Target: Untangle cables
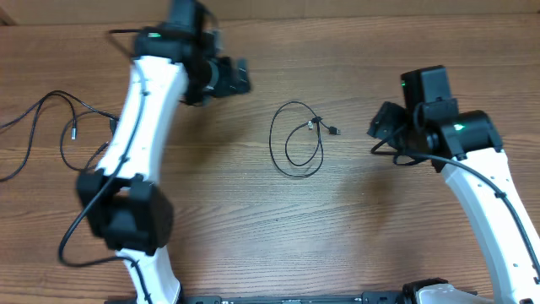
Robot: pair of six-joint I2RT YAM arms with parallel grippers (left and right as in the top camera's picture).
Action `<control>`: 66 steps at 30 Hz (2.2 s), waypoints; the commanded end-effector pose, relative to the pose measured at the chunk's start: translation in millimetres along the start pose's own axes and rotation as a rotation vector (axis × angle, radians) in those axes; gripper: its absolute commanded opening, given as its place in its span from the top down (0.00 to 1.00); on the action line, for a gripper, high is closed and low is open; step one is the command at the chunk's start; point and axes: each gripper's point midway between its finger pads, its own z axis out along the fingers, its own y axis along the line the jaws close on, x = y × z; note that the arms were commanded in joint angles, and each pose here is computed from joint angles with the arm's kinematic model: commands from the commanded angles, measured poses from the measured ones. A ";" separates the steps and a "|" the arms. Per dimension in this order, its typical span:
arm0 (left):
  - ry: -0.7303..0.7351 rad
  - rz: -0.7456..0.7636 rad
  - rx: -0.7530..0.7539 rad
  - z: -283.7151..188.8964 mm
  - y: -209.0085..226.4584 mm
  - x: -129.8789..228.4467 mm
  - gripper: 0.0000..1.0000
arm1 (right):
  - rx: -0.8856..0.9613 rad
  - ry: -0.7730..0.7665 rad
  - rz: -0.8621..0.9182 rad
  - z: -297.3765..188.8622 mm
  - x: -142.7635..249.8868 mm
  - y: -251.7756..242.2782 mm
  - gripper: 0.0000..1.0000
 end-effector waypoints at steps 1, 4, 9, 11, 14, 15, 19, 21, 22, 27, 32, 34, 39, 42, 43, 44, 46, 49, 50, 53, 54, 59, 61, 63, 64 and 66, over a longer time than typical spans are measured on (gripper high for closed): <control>0.117 0.180 0.123 39.3 -56.3 27.8 0.00 | 0.045 -0.030 0.085 -5.6 -14.4 -19.3 0.29; 0.154 0.292 0.159 62.9 -85.9 44.4 0.00 | 0.062 -0.024 0.106 -5.7 -15.8 -27.7 0.27; 0.165 0.419 0.194 92.9 -128.5 65.6 0.00 | 0.064 -0.024 0.105 -5.7 -16.3 -28.9 0.27; 0.157 0.462 0.203 102.8 -144.4 72.5 0.00 | 0.064 -0.024 0.105 -5.7 -16.3 -28.8 0.27; 0.140 0.506 0.163 115.7 -153.2 78.2 0.00 | 0.063 -0.019 0.105 -5.7 -15.3 -28.9 0.27; 0.136 0.520 0.132 121.6 -152.9 80.4 0.00 | 0.066 -0.017 0.105 -5.7 -14.6 -29.3 0.27; 0.147 0.539 0.039 137.1 -147.5 90.1 0.02 | 0.073 -0.007 0.104 -5.8 -12.2 -31.1 0.27; 0.167 0.540 0.014 144.0 -144.8 96.6 0.04 | 0.075 -0.005 0.104 -5.8 -11.7 -31.4 0.27; 0.179 0.541 0.009 147.9 -143.5 99.7 0.06 | 0.075 -0.005 0.104 -5.8 -11.7 -31.4 0.27; 0.212 0.531 -0.007 156.0 -138.1 106.4 0.45 | 0.075 -0.005 0.104 -5.8 -11.5 -31.5 0.27; 0.123 0.521 -0.118 138.1 -119.9 76.1 0.88 | 0.077 -0.002 0.102 -5.9 -10.9 -32.0 0.27; 0.057 0.503 -0.192 113.0 -108.2 50.6 0.96 | 0.078 -0.002 0.100 -5.9 -10.9 -32.1 0.27; -0.180 0.371 -0.274 -5.1 -80.0 -27.1 0.96 | 0.076 -0.006 0.101 -5.8 -11.8 -31.6 0.27; -0.303 0.271 -0.287 -74.2 -53.9 -54.6 0.96 | 0.076 -0.006 0.100 -5.8 -11.8 -31.6 0.27; -0.338 0.241 -0.293 -95.5 -42.9 -60.8 0.96 | 0.076 -0.006 0.100 -5.8 -11.8 -31.6 0.27; -0.370 0.212 -0.303 -113.9 -31.7 -65.7 0.96 | 0.077 -0.007 0.101 -5.8 -11.9 -31.8 0.27; -0.444 0.134 -0.345 -155.5 0.5 -74.6 0.96 | 0.078 -0.008 0.100 -5.9 -12.0 -32.0 0.27; -0.540 -0.008 -0.410 -210.2 53.7 -78.4 0.95 | 0.078 -0.008 0.100 -5.9 -12.0 -32.0 0.27; -0.581 -0.076 -0.436 -234.3 79.9 -76.5 0.96 | 0.078 -0.008 0.100 -5.9 -12.0 -32.0 0.27; -0.641 -0.203 -0.480 -270.3 124.5 -69.4 0.96 | 0.078 -0.008 0.101 -5.9 -12.1 -32.0 0.27; -0.658 -0.246 -0.496 -281.2 140.2 -65.8 0.96 | 0.078 -0.008 0.101 -5.9 -12.2 -31.9 0.27; -0.721 -0.506 -0.580 -326.2 222.2 -38.4 0.96 | 0.078 -0.008 0.101 -5.9 -12.0 -32.0 0.27; -0.729 -0.616 -0.594 -334.6 245.5 -24.9 0.96 | 0.078 -0.008 0.101 -5.9 -12.1 -32.0 0.27; -0.735 -0.715 -0.605 -341.2 264.0 -11.5 0.96 | 0.078 -0.008 0.101 -5.9 -12.2 -31.9 0.27; -0.739 -0.769 -0.608 -344.4 272.8 -4.3 0.96 | 0.078 -0.008 0.101 -5.7 -12.2 -31.9 0.27; -0.746 -0.842 -0.613 -348.9 284.6 5.9 0.96 | 0.077 -0.009 0.101 -5.8 -12.5 -31.7 0.27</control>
